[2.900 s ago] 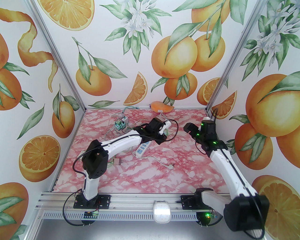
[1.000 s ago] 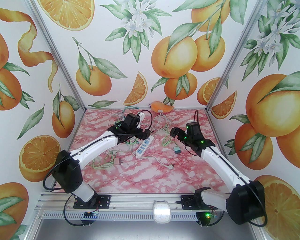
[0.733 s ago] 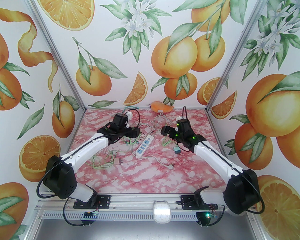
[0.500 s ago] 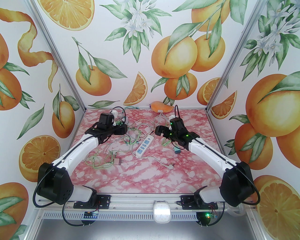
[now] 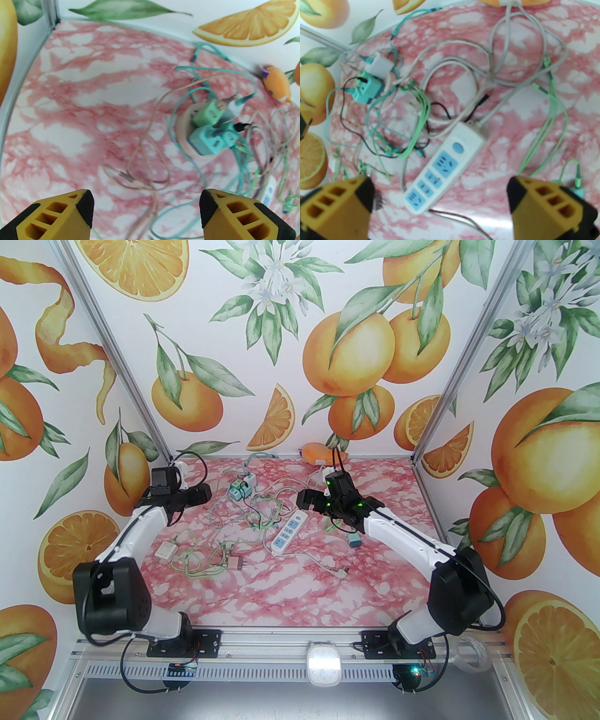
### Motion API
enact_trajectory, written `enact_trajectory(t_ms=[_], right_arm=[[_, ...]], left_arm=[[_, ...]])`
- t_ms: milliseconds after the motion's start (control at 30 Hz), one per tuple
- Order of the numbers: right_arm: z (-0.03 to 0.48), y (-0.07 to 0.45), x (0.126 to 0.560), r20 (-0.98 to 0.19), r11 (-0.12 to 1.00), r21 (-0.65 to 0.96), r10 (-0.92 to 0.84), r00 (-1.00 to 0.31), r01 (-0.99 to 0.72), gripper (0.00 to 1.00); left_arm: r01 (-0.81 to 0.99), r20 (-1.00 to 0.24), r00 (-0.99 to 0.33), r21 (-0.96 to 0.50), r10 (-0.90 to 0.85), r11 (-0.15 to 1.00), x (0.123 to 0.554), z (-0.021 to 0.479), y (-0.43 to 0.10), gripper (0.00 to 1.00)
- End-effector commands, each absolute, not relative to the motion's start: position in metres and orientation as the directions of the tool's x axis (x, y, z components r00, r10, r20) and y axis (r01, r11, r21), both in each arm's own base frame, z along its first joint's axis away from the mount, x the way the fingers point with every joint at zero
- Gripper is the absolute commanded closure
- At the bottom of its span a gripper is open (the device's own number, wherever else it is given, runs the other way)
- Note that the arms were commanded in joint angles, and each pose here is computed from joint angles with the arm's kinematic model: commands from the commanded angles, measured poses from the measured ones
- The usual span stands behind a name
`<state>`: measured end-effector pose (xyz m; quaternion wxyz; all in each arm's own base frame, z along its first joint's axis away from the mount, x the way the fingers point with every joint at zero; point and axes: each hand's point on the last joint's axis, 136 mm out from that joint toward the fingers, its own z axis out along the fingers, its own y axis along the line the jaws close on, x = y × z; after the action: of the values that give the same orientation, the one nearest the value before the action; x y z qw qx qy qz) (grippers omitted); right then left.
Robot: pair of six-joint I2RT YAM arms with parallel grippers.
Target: Pull the plug off the socket
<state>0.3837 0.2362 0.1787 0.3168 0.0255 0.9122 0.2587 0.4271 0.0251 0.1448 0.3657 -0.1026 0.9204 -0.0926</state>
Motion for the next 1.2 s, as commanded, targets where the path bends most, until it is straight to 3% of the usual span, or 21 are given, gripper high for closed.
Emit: enact_trajectory(t_ms=[0, 100, 467, 1167], right_arm=[[0.191, 0.249, 0.39, -0.582, 0.847, 0.504, 0.192, -0.79, -0.166, 0.0], [0.19, 0.253, 0.393, -0.58, 0.846, 0.505, 0.185, -0.793, -0.172, 0.0], [0.177, 0.273, 0.414, -0.544, 0.824, 0.542, 0.194, -0.817, -0.165, 0.0], [0.162, 0.277, 0.418, -0.511, 0.844, 0.518, 0.171, -0.843, -0.142, 0.0]], left_arm=[[-0.019, -0.668, -0.718, -0.258, -0.193, 0.966, 0.439, 0.132, 0.014, 0.25], [0.035, -0.658, -0.737, -0.267, -0.156, 0.963, 0.444, 0.116, 0.005, 0.29], [0.187, -0.629, -0.777, -0.216, 0.01, 0.958, 0.446, 0.078, -0.045, 0.3], [0.275, -0.622, -0.773, -0.154, 0.123, 0.949, 0.5, 0.067, -0.073, 0.3]])
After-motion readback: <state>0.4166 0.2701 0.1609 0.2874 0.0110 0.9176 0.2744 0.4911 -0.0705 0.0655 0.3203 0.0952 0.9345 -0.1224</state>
